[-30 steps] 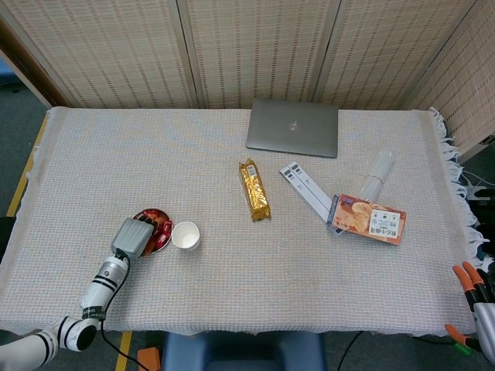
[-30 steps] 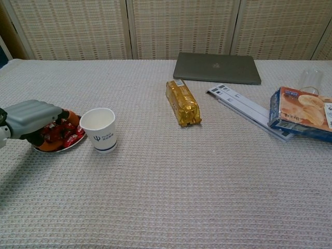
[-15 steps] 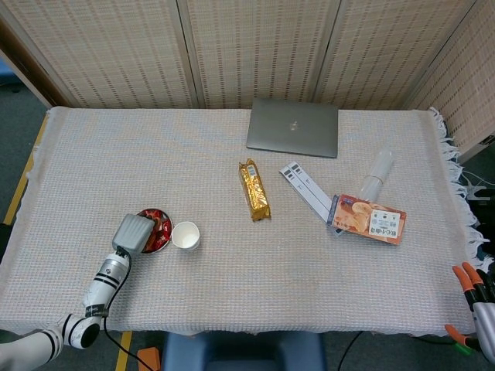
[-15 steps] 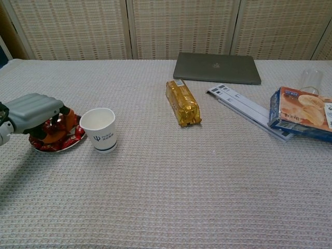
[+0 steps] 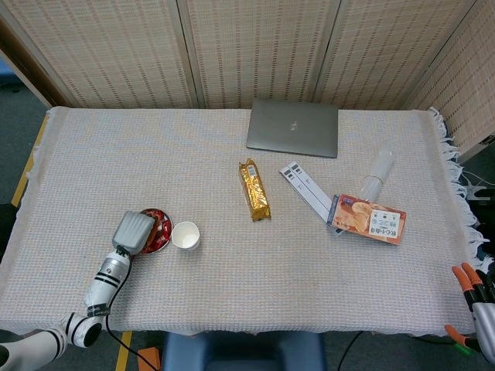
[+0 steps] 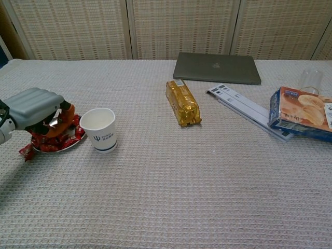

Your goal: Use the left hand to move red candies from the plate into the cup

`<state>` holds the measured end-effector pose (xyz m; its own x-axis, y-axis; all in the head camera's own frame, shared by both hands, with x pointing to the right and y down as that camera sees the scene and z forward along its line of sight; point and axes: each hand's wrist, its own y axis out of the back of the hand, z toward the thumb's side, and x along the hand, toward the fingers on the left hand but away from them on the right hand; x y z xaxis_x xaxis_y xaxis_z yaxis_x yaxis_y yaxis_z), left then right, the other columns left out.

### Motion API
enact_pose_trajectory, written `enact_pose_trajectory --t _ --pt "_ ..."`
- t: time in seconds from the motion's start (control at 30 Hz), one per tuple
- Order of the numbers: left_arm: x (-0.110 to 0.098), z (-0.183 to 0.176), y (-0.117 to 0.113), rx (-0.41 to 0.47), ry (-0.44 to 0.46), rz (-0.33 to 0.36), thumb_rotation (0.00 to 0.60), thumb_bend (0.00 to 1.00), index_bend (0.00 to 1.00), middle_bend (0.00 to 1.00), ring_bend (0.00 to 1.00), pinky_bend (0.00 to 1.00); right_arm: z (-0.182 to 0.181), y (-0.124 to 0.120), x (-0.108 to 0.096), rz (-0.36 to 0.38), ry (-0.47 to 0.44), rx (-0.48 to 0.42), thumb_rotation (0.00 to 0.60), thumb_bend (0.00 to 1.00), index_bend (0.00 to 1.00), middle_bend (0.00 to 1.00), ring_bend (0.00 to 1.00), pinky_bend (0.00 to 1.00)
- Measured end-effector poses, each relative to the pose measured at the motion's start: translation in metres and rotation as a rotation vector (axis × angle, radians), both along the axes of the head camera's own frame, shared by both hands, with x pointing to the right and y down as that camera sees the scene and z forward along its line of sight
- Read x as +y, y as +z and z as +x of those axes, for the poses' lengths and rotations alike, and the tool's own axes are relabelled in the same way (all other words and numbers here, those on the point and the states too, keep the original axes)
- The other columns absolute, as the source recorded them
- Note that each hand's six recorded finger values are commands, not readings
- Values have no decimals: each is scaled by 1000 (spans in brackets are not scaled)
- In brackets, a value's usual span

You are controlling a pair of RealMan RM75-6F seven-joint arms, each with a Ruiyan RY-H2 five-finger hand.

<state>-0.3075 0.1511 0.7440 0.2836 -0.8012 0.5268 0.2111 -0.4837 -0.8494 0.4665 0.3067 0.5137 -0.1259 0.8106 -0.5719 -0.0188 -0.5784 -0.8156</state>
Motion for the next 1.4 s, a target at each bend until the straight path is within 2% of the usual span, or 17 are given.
enact_pose_trajectory --t 0.17,0.43,0.77,0.9,1.0,1.23,1.4 --pt "-4 2 -9 30 -2 58 600 721 740 737 699 1000 0 0 0 0 1 -1 600 43 0 0 0 0" --pt "-2 14 -35 110 5 105 600 726 742 741 702 1000 0 0 0 -4 -1 -5 600 43 0 0 0 0" --pt "4 64 -80 204 67 147 600 724 740 740 703 1000 0 -3 -1 -2 -2 -24 600 43 0 0 0 0" --pt "6 84 -86 212 94 148 600 721 735 734 702 1000 1 -7 -1 8 0 -34 600 42 0 0 0 0" --pt "10 95 -82 210 111 133 600 707 690 701 689 1000 2 -9 0 12 1 -40 600 43 0 0 0 0" --pt "13 97 -65 141 149 113 600 578 478 545 523 1000 3 -12 2 14 -1 -48 600 43 0 0 0 0" --pt "14 92 -61 125 155 95 600 521 371 454 488 1000 3 -13 2 14 -1 -48 600 42 0 0 0 0"
